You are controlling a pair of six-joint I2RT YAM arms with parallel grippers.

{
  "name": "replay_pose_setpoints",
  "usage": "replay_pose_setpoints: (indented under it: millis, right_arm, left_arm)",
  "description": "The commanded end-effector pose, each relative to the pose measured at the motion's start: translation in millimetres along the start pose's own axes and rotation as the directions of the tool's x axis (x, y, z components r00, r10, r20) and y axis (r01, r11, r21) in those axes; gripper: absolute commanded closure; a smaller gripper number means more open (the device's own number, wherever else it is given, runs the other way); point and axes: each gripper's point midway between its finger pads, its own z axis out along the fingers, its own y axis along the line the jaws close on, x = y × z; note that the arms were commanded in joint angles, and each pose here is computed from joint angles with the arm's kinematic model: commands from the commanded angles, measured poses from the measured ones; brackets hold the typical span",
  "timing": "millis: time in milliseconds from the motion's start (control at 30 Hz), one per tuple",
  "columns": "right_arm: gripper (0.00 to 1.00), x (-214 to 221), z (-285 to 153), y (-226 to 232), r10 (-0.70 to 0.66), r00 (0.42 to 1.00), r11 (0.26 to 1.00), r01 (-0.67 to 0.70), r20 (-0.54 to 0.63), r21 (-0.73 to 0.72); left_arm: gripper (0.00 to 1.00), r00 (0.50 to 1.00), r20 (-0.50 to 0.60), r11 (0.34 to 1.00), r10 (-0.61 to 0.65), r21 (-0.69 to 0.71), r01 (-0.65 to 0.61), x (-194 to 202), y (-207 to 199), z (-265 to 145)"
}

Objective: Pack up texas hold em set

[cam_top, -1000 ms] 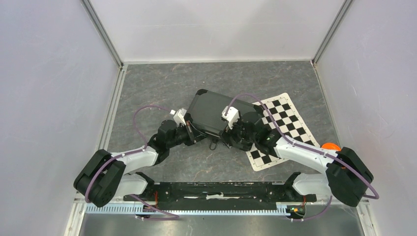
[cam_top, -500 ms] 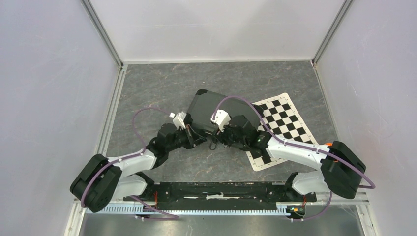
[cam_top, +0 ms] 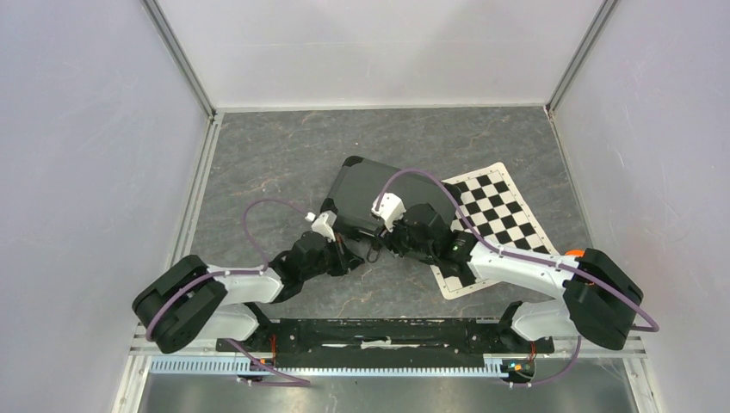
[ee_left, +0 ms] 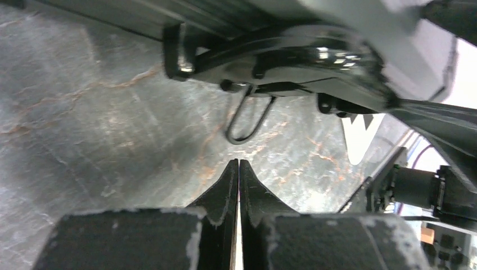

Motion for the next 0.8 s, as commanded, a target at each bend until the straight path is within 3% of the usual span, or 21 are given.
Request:
replay_pose_setpoints:
  millis: [0, 500, 767]
  right_arm:
    - [0.44, 102, -14, 7, 0.049, 0.948, 0.999, -0.050, -0.314, 0.003]
    - [0.47, 114, -19, 11, 0.070, 0.939, 0.997, -0.075, -0.337, -0.001]
    - [0.49, 112, -21, 9, 0.071, 0.942, 0.997, -0.074, -0.328, 0.005]
  left_arm:
    - [0.94, 0.997, 0.070, 0.999, -0.034, -0.036, 0.036, -8, 9, 10]
    - [0.95, 0.992, 0.091, 0.993, -0.090, -0.069, 0.097, -1, 23, 24]
    - [0.96, 0.992, 0.119, 0.995, -0.046, -0.084, 0.057, -5, 17, 29]
